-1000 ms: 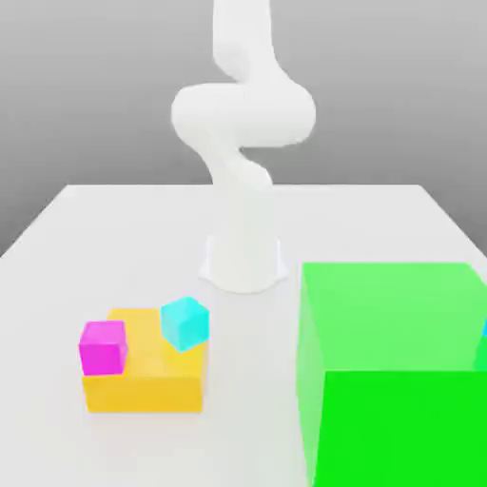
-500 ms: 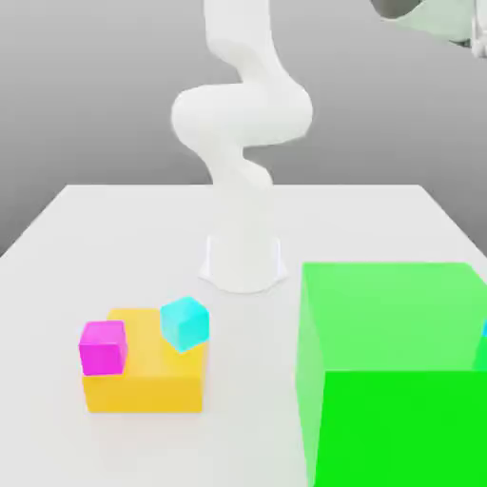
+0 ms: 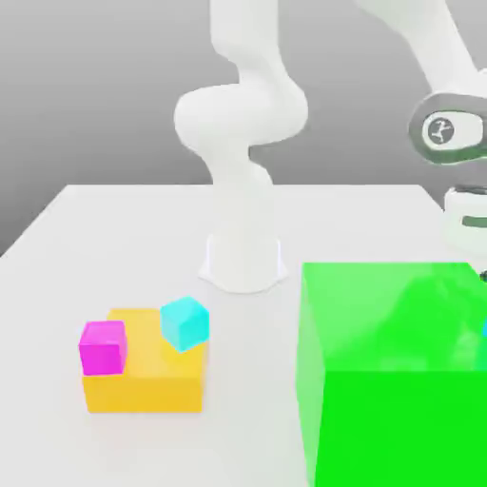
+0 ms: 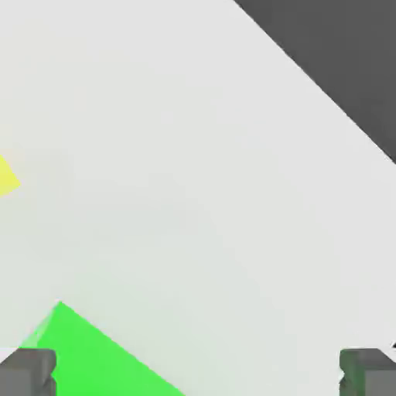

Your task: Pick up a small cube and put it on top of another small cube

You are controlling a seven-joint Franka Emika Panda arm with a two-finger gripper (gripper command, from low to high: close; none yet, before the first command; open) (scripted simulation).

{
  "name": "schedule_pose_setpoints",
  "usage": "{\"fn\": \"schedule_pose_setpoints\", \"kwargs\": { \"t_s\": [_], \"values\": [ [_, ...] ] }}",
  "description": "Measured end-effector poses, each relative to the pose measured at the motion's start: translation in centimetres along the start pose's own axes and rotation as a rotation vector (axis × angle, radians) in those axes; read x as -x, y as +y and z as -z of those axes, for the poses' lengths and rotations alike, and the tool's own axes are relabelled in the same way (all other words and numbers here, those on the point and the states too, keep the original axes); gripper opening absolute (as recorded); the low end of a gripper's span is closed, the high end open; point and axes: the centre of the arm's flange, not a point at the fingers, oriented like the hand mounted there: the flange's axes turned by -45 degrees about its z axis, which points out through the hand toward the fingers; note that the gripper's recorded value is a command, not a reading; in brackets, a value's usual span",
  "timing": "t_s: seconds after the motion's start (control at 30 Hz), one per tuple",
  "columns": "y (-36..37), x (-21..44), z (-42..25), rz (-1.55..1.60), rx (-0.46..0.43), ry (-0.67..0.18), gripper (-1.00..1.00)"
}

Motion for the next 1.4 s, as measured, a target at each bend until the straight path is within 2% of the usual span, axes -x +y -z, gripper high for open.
{"fn": "schedule_pose_setpoints", "kwargs": {
  "t_s": [0.2, 0.43, 0.47, 0.7, 0.9, 0.97, 1.2, 1.27, 1.4],
  "values": [
    [-6.2, -4.6, -4.5, 0.331, -0.107, 0.054, 0.0],
    [-8.1, -5.1, -10.7, 0.366, -0.124, 0.063, 0.0],
    [-8.2, -5.1, -11.3, 0.367, -0.124, 0.062, -1.0],
    [-8.2, -5.0, -11.2, 0.367, -0.126, 0.061, -1.0],
    [-7.5, -4.8, -5.9, 0.367, -0.126, 0.061, -1.0],
    [-5.1, -4.7, -3.3, 0.416, -0.047, 0.04, -1.0],
    [5.3, -3.8, 10.9, 0.67, 0.384, -0.116, -1.0],
    [5.9, 0.8, 12.8, 0.67, 0.391, -0.173, -1.0],
    [3.6, 12.5, 13.7, 0.609, 0.295, -0.254, -1.0]
  ]
}}
